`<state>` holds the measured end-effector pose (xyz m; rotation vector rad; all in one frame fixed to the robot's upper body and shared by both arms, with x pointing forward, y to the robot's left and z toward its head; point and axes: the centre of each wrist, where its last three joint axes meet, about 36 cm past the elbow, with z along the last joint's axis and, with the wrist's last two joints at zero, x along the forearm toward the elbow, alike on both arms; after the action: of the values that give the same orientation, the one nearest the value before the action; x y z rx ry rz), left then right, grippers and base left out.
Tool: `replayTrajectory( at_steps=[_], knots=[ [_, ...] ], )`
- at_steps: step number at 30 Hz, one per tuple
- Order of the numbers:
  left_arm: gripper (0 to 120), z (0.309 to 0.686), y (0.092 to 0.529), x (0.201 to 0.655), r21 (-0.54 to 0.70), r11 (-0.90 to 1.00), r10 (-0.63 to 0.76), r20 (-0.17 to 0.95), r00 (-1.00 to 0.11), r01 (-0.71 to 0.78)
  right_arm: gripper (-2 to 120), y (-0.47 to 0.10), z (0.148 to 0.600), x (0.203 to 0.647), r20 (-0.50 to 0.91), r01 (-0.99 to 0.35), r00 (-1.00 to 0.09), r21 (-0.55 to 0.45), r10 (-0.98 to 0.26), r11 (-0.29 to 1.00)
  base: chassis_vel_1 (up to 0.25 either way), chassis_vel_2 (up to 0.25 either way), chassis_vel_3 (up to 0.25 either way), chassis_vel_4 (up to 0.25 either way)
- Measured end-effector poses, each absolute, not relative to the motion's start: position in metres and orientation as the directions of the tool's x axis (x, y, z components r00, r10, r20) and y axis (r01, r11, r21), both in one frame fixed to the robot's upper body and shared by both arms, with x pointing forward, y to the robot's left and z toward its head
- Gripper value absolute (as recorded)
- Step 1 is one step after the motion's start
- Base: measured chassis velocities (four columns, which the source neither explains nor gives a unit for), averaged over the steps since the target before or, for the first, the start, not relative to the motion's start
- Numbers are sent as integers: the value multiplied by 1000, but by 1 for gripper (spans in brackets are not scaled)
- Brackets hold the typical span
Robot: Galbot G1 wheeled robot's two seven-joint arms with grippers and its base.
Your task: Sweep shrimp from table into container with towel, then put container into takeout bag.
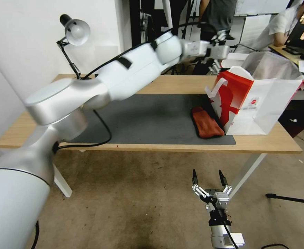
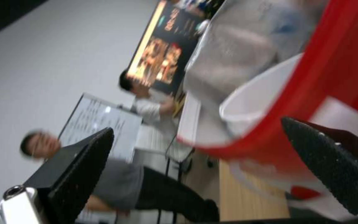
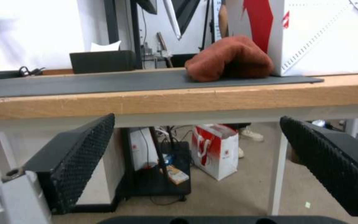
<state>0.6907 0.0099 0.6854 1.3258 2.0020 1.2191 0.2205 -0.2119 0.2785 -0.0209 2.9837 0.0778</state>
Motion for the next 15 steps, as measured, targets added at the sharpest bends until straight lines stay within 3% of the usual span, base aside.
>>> replayTrajectory(
  at_steps=[6,8,11,15],
  knots=[
    [100,640,39,669,749,387,814,-4,-581,537,100,-211,278,222,-158,-20,-987,53,-12,998,0,0,0,0],
    [100,612,45,642,643,585,710,-111,-695,495,100,-210,278,222,-156,-15,-988,56,-6,998,0,0,0,0],
    [100,603,45,630,607,634,672,-126,-730,479,100,-209,278,222,-155,-13,-988,57,-4,998,0,0,0,0],
    [100,571,44,601,475,805,499,-217,-839,356,100,-209,281,222,-159,-16,-987,58,-7,998,0,0,0,0]
  ],
)
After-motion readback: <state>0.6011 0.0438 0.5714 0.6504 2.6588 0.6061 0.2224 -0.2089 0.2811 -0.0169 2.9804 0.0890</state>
